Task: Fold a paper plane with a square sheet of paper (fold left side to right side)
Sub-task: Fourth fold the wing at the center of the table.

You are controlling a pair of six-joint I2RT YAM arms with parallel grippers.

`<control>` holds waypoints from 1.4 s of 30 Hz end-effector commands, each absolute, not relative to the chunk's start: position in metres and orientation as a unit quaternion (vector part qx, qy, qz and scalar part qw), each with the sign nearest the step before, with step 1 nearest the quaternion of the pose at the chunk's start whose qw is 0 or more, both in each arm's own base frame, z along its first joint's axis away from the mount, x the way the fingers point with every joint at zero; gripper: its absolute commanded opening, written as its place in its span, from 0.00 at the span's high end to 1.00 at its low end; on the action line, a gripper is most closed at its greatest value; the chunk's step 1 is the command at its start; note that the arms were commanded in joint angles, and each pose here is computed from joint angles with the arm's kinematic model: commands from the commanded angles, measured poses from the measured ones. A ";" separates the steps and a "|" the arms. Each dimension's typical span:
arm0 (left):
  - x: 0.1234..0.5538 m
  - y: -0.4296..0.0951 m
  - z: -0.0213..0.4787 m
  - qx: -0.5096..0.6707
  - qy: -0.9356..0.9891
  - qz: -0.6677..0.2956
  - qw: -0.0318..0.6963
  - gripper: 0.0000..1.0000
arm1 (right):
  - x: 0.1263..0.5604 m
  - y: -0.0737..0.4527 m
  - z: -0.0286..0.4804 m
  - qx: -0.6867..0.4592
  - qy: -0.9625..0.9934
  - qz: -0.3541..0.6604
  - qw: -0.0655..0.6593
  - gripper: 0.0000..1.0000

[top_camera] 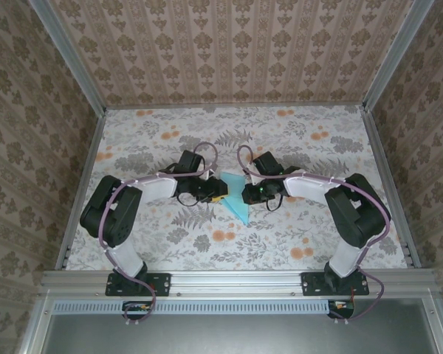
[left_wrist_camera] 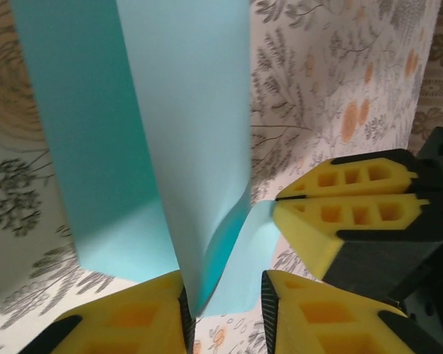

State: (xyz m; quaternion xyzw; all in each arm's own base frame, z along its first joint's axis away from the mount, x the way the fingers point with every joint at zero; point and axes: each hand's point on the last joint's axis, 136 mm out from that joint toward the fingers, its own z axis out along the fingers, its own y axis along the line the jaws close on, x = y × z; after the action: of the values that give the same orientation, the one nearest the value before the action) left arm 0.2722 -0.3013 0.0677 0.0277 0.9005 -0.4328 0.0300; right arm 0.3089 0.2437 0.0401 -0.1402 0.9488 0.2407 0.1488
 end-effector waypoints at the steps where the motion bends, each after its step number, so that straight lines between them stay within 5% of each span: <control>1: 0.276 -0.310 0.076 0.037 0.893 -0.446 0.031 0.72 | 0.314 0.230 0.059 -0.136 0.951 0.214 0.179 0.80; 5: 0.276 -0.309 0.079 0.037 0.894 -0.445 0.034 0.72 | 0.315 0.216 0.074 -0.126 0.953 0.186 0.204 0.62; 10: 0.276 -0.309 0.083 0.036 0.894 -0.445 0.037 0.72 | 0.300 0.206 0.094 -0.129 0.950 0.144 0.246 0.54; 18: 0.280 -0.309 0.086 0.021 0.897 -0.440 0.034 0.74 | 0.266 0.242 0.087 -0.166 0.938 0.116 0.283 0.52; 42: 0.282 -0.310 0.085 0.009 0.901 -0.433 0.024 0.76 | 0.270 0.277 0.043 -0.207 0.943 0.058 0.253 0.58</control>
State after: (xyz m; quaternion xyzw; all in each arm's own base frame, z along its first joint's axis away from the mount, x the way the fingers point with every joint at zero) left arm 0.2792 -0.3068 0.0800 0.0127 0.8996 -0.4357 0.0269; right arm 0.2630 0.2726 0.0388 -0.2145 0.9444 0.0655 0.2406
